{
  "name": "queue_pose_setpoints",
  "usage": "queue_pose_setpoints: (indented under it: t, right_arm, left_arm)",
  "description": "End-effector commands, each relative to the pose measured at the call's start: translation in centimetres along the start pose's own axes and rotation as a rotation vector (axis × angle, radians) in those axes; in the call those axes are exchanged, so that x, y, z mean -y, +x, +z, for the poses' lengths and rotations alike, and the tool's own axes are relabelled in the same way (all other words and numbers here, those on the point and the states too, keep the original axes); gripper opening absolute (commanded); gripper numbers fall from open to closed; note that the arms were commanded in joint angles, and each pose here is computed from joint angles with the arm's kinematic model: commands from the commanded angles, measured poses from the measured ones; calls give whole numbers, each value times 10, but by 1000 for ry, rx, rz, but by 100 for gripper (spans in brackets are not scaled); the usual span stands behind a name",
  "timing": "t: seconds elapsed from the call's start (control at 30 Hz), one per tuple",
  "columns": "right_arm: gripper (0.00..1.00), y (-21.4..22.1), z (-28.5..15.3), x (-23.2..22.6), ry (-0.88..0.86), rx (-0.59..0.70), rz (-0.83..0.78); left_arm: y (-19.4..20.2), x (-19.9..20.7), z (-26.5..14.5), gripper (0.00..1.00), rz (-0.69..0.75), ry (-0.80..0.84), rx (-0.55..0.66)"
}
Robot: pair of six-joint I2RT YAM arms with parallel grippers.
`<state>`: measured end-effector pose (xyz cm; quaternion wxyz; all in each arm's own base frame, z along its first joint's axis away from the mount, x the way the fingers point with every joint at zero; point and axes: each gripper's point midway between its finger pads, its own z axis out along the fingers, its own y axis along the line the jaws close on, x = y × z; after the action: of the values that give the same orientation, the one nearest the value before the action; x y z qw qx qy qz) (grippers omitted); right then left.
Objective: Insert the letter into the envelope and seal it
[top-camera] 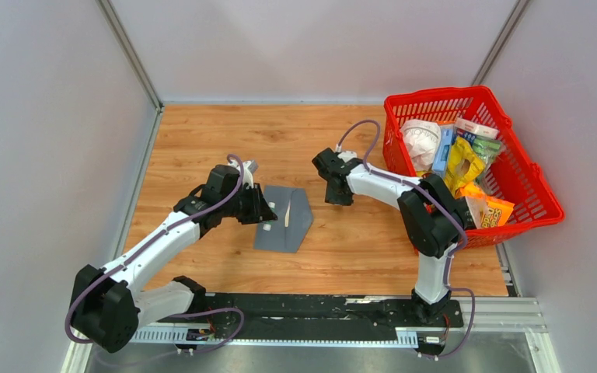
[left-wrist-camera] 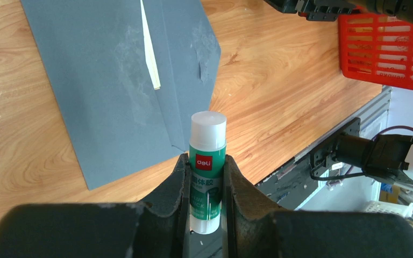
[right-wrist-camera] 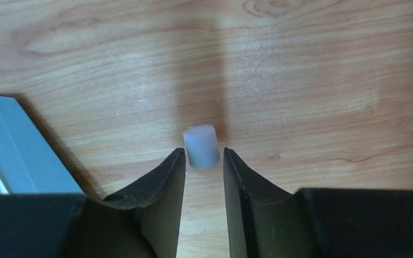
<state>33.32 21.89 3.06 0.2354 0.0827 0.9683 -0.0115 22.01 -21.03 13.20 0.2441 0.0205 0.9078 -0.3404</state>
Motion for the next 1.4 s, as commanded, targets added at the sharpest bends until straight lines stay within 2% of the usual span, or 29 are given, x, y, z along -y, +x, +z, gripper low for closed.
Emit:
queue_pose_setpoints:
  t: [0.0, 0.1, 0.83, 0.97, 1.07, 1.2, 1.27, 1.37]
  right_arm:
    - [36, -7, -1, 7, 0, 33, 19]
    - [40, -7, -2, 9, -2, 37, 25]
    - [44, -25, -31, 8, -55, 73, 26]
    - [44, -38, -65, -1, -137, 106, 27]
    - [47, -47, -104, -17, -267, 150, 21]
    - [49, -52, -174, -49, -529, 233, -12]
    - [52, -45, -204, -63, -640, 285, -65]
    - [53, -38, -237, -73, -765, 335, -101]
  left_arm:
    - [-17, 14, -9, 0, 35, 37, 51]
    - [-17, 14, -8, 0, 34, 42, 48]
    - [-24, 23, -2, 0, 31, 80, 42]
    - [-28, 35, -3, 0, 41, 149, 54]
    - [-29, 47, -5, 0, 59, 213, 50]
    - [-35, 51, -6, 0, 41, 249, 69]
    - [-41, 62, -9, 0, 10, 316, 91]
    - [-55, 82, -17, 0, 53, 427, 155]
